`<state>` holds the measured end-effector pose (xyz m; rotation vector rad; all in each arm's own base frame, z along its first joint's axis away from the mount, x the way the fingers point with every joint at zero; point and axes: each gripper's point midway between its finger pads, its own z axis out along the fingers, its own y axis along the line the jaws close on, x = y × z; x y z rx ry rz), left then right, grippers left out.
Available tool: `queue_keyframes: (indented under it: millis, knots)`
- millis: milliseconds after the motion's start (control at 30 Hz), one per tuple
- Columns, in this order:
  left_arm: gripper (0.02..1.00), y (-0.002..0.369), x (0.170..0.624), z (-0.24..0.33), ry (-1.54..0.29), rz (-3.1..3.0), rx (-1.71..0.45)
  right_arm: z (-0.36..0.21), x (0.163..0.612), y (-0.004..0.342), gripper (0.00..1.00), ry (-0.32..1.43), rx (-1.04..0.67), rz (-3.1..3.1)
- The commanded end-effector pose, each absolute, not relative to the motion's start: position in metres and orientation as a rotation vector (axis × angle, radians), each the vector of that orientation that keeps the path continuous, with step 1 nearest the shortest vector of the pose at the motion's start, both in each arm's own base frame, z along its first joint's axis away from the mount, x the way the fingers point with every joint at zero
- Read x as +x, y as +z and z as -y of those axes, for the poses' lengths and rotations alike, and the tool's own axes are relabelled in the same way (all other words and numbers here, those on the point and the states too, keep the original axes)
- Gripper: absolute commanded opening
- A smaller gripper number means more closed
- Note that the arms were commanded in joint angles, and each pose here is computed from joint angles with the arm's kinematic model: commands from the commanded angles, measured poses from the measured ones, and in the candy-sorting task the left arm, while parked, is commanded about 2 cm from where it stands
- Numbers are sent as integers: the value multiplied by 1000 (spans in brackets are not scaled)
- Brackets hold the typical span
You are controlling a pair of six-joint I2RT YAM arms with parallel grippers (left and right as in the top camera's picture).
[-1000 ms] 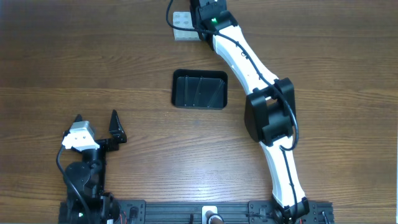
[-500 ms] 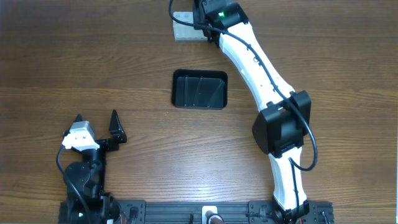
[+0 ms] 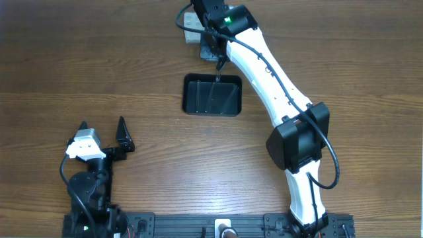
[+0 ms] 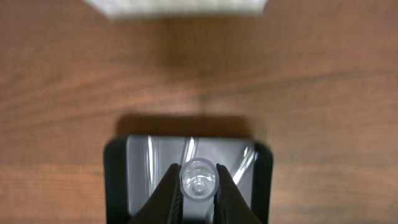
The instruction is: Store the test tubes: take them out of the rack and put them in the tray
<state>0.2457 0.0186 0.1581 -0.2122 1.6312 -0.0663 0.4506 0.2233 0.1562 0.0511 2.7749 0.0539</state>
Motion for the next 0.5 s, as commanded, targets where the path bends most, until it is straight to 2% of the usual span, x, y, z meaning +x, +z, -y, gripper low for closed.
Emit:
queue_keyframes:
  millis: [33,500]
  knots:
    - [998,158,245,-21,-46,-1627,-210,-228,435,170,62,133,127,-2807]
    - [996,158,245,-21,-46,-1627,-210,-222,411,125,64,36,128,-2996]
